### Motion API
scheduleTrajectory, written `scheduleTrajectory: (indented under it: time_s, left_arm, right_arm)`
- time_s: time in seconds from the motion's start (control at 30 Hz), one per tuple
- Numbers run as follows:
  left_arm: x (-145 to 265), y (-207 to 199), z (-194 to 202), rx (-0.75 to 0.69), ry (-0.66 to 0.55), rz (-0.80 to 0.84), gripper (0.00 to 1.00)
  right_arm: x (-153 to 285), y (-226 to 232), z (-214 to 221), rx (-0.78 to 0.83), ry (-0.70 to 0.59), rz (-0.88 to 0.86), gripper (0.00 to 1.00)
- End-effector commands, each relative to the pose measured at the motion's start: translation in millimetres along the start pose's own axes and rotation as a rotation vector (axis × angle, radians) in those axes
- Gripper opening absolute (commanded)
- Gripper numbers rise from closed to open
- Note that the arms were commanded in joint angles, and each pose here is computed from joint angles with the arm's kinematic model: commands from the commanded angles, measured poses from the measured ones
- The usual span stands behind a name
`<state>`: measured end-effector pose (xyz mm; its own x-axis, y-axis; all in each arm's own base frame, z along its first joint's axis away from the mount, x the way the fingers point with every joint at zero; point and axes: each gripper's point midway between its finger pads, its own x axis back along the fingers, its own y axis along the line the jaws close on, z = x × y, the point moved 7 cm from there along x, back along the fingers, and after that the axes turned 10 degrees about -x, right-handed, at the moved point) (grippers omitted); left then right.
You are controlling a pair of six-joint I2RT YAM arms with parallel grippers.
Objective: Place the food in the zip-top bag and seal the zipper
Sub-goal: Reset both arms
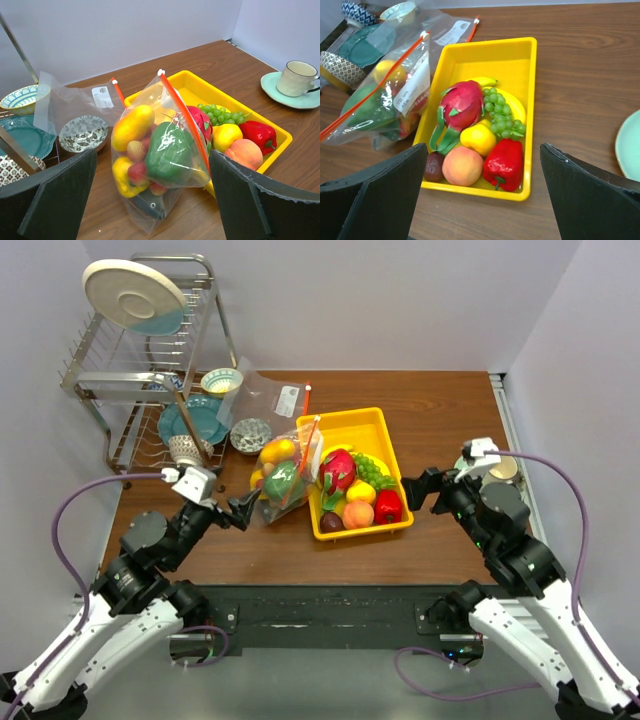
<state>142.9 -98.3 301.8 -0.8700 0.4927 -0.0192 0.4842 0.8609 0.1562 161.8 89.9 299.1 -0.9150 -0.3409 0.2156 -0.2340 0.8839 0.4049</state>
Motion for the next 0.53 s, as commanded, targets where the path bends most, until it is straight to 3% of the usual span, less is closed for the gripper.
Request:
scheduleTrajectory:
  time_s: [0.0,0.5]
  left_arm:
    - [4.3,-0.4,6.6,-0.007,-0.048,0.001,0.98]
    - [-4.8,-8.6,11.9,-0.029,-0.023,0.061,0.98]
  right_arm:
    - [4.5,-15.5,5.8,0.018,-0.041,0.082,0.98]
    - [0.5,-14.4,7.7,-0.006,0.016,0.115,0.99]
